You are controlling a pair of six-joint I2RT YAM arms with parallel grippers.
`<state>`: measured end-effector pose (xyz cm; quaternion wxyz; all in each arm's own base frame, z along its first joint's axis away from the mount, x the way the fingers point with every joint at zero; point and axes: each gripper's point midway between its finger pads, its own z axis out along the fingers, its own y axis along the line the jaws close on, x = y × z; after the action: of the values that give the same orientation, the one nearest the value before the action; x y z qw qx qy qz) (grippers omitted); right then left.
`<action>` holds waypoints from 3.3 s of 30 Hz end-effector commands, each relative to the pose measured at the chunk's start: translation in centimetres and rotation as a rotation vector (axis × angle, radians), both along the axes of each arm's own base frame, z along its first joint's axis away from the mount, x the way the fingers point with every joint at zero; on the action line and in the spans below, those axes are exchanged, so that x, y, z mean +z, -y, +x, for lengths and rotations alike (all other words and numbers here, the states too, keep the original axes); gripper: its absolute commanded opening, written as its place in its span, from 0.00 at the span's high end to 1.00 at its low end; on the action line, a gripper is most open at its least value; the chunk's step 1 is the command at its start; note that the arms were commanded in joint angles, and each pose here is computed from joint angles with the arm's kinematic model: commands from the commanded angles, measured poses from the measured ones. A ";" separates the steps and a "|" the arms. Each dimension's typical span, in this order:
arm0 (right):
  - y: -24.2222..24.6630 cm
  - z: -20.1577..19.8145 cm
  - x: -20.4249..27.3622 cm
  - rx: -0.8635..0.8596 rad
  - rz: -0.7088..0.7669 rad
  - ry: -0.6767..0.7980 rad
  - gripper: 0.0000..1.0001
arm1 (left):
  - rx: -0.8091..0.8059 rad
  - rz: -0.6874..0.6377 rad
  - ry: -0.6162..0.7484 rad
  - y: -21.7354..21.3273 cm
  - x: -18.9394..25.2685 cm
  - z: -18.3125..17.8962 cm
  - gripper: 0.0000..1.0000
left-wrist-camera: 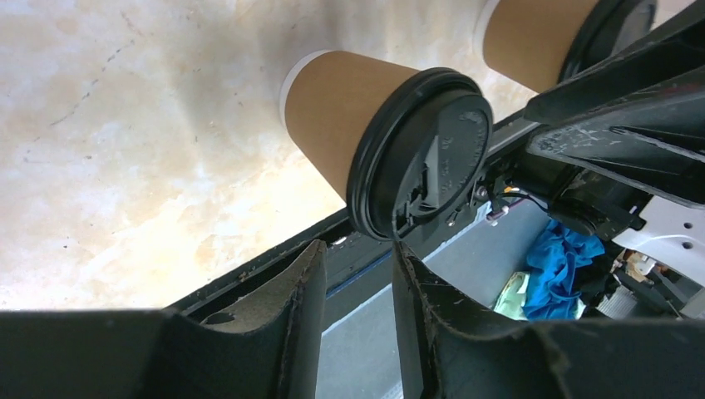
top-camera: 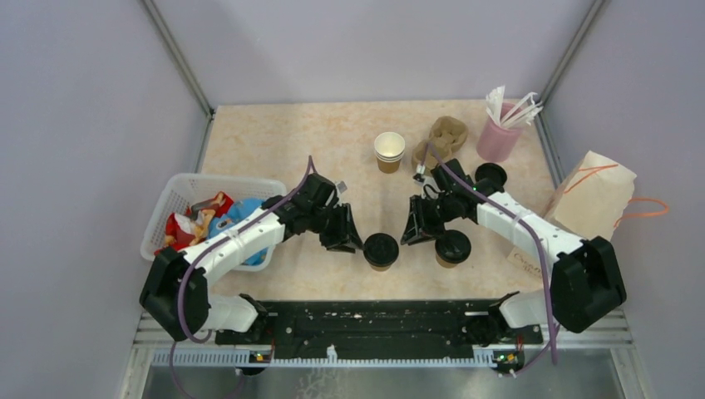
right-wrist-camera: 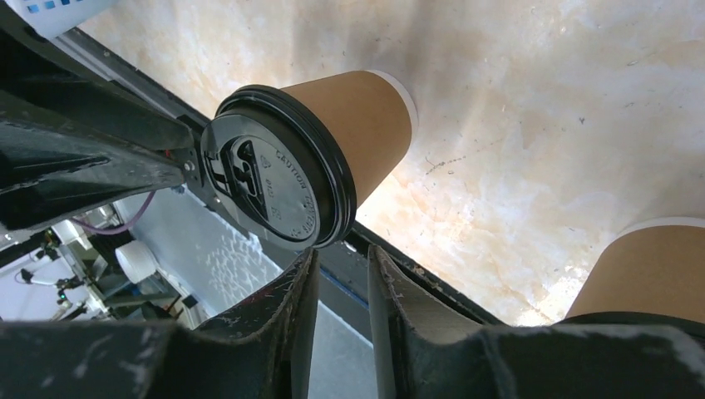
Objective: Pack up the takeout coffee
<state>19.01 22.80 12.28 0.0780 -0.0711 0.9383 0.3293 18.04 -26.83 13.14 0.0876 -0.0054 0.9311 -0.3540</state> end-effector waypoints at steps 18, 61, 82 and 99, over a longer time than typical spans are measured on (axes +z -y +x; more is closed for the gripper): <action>-1.1 0.4 -1.6 0.041 0.036 -0.011 0.73 | -0.024 -0.001 -0.085 1.3 -1.7 0.0 0.67; 1.0 -0.3 -6.0 0.006 -0.076 -0.032 0.73 | -0.044 0.303 -0.070 -2.5 -7.4 -0.7 0.63; 2.2 1.3 5.4 -0.014 -0.087 0.189 0.53 | -0.063 0.186 0.103 -0.3 0.5 2.0 0.38; 9.5 12.1 9.8 -0.596 -0.284 0.453 0.44 | -0.053 -0.055 0.423 0.9 13.8 3.4 0.21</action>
<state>24.94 16.44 20.47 0.2707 -0.0049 0.9419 0.1986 21.32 -27.64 22.94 0.2196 0.0673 0.9109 -0.3429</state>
